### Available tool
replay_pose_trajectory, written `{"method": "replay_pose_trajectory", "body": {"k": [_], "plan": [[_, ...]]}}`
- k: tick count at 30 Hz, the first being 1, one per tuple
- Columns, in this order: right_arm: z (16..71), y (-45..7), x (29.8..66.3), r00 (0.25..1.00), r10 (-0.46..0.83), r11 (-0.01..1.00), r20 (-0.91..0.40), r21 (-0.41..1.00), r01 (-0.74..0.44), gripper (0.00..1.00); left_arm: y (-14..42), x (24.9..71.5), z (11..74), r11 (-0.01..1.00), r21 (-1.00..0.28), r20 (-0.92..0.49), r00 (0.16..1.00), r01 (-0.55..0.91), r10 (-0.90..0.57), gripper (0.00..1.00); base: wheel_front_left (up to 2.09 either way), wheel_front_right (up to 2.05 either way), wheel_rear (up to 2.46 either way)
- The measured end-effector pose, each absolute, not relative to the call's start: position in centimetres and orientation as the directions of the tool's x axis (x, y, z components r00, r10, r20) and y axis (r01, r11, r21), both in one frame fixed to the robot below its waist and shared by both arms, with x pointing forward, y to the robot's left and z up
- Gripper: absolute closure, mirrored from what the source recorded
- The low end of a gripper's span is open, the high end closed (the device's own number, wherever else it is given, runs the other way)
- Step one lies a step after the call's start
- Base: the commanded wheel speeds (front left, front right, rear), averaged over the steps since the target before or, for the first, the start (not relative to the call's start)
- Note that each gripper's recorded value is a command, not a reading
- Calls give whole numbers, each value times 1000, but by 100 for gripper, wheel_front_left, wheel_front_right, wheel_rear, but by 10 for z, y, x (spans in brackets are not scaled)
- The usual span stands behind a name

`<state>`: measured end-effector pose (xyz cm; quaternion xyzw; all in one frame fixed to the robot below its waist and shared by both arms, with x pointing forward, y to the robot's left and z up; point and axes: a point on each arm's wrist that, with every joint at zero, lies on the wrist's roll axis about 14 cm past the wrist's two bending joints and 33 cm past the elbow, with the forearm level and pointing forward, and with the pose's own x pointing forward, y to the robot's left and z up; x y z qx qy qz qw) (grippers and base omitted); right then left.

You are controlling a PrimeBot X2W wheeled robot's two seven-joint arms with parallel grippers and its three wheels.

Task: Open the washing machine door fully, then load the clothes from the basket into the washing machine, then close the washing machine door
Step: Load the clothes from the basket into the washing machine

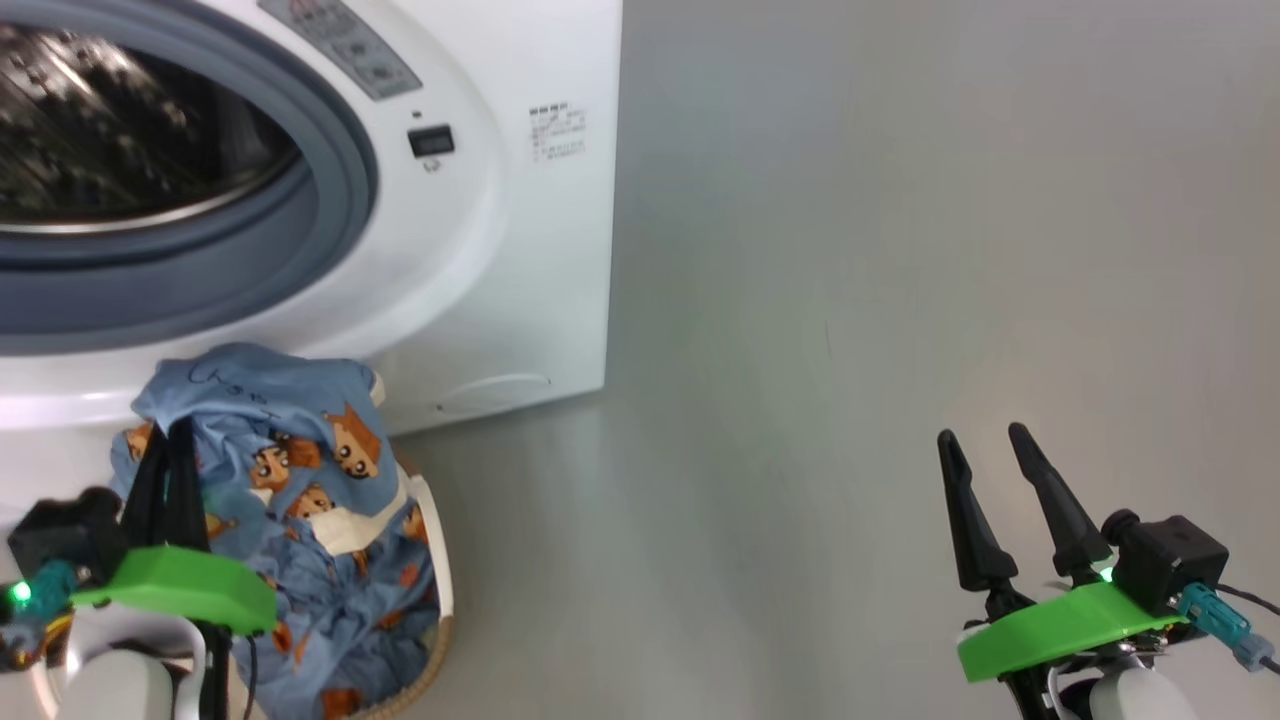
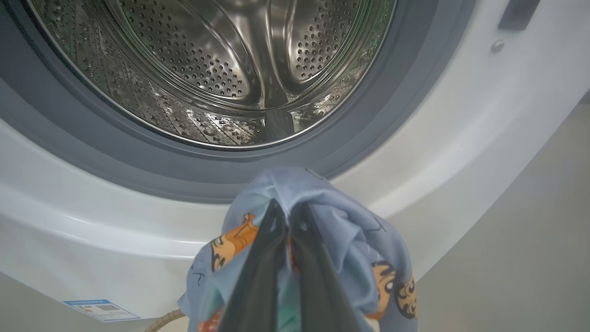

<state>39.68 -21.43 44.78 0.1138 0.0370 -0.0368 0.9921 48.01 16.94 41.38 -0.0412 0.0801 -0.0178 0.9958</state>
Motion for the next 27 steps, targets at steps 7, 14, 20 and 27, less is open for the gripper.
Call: {"method": "replay_pose_trajectory", "body": {"k": [7, 14, 20, 27], "plan": [[467, -220, 379, 996, -81, 971, -34, 223, 86, 0, 171, 459, 460, 995, -101, -38, 999, 15, -19, 100, 0, 0, 0], [491, -221, 361, 996, -82, 977, 30, 200, 74, 0, 175, 430, 490, 997, -75, 36, 999, 2, 1, 100, 0, 0, 0], [508, -223, 352, 994, -84, 980, 68, 185, 70, 0, 179, 412, 507, 996, -84, 79, 996, -24, 31, 100, 0, 0, 0], [521, -222, 346, 992, -77, 981, 99, 183, 58, 0, 185, 395, 520, 995, -78, 115, 991, -55, 63, 100, 0, 0, 0]]}}
